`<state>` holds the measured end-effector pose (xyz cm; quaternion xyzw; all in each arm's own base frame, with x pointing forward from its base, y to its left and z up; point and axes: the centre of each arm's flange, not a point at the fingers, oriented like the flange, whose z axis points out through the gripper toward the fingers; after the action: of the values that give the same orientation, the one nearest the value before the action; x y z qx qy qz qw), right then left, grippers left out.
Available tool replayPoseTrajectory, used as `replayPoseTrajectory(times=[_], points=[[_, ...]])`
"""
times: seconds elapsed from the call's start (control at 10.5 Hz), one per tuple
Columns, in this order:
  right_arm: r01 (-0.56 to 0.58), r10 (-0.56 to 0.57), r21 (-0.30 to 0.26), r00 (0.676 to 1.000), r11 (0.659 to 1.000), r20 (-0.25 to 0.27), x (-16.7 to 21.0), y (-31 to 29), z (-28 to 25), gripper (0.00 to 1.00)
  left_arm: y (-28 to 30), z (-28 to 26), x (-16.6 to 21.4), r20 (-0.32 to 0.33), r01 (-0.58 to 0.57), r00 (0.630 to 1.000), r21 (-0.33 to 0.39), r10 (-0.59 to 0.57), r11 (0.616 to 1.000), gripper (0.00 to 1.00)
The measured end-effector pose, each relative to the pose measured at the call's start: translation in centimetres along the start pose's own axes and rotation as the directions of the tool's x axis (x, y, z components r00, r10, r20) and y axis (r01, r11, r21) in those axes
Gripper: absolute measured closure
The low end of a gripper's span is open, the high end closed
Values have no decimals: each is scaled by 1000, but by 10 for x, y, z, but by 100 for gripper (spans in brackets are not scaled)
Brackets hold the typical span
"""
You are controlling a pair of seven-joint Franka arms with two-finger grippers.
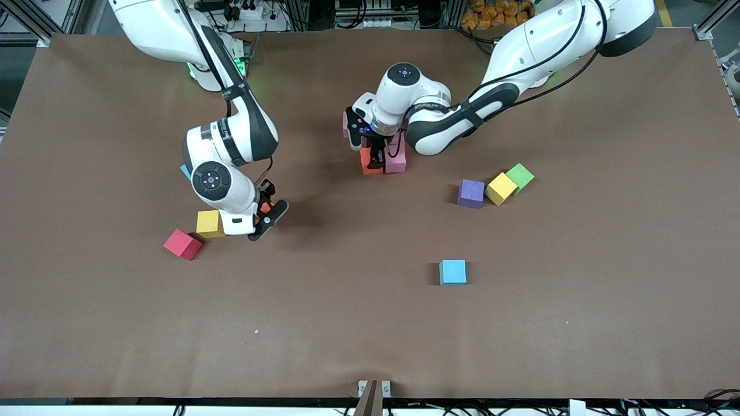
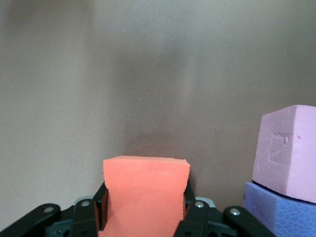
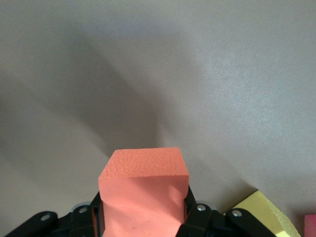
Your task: Form number 2 with 11 blocks
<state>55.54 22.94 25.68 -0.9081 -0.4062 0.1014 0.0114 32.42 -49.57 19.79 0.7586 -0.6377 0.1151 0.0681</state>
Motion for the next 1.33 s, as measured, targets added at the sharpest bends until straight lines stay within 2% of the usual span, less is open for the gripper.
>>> replayPoseTrajectory(times=[1.33], points=[[-3, 3, 1, 1000, 1000, 1, 0, 0, 0, 41, -4, -1, -7, -8, -47, 999, -11, 47, 999, 43]])
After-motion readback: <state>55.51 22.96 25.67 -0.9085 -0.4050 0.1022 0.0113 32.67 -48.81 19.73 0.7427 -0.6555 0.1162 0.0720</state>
